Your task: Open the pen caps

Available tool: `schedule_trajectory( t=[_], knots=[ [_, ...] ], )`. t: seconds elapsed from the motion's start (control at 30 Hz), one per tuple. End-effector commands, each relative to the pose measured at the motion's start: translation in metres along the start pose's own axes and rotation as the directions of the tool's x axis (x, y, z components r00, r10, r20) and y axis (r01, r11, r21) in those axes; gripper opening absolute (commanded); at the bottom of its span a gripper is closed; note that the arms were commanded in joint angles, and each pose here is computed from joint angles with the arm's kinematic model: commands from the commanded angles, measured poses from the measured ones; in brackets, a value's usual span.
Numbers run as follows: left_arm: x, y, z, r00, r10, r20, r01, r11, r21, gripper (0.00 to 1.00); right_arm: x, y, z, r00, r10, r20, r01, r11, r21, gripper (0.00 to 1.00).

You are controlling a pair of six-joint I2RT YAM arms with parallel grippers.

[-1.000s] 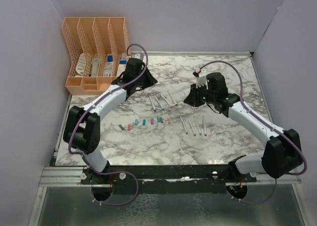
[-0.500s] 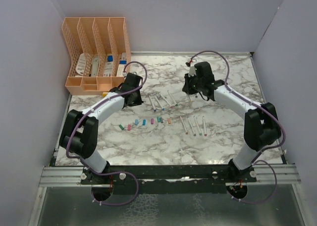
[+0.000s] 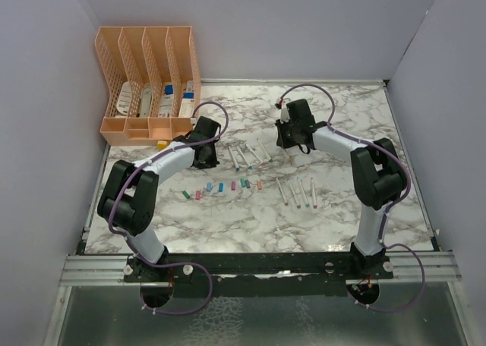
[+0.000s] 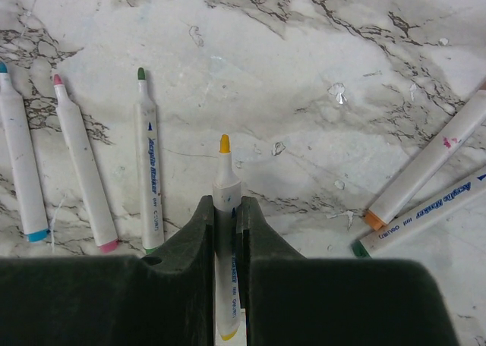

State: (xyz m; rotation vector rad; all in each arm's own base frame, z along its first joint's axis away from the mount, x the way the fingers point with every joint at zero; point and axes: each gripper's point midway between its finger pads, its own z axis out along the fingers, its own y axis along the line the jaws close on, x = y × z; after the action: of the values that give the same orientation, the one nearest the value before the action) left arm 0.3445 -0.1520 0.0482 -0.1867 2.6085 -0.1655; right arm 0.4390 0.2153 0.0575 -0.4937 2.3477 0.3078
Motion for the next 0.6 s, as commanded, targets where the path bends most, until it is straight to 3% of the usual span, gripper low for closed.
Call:
schedule_trajectory(
  t=[0.0,0.37,0.57],
  knots=[
    [0.010,0.006,0.004,0.999,0.021,-0.027,-0.021,0.999,-0.024,0.11,-0.020,0.001,0.011,0.998,-0.023,0.057,0.023,1.000,-0.005,0.01],
    [0.022,0.011,0.016,0.997,0.025,-0.069,-0.028,0.999,-0.045,0.25,-0.011,0.003,0.022,0.999,-0.020,0.031,0.021,0.999,-0.026,0.01],
    [0.021,0.012,0.013,0.998,0.022,-0.059,-0.025,0.998,-0.049,0.37,-0.007,0.005,0.027,1.000,-0.019,0.019,0.019,0.999,-0.041,0.01]
  ],
)
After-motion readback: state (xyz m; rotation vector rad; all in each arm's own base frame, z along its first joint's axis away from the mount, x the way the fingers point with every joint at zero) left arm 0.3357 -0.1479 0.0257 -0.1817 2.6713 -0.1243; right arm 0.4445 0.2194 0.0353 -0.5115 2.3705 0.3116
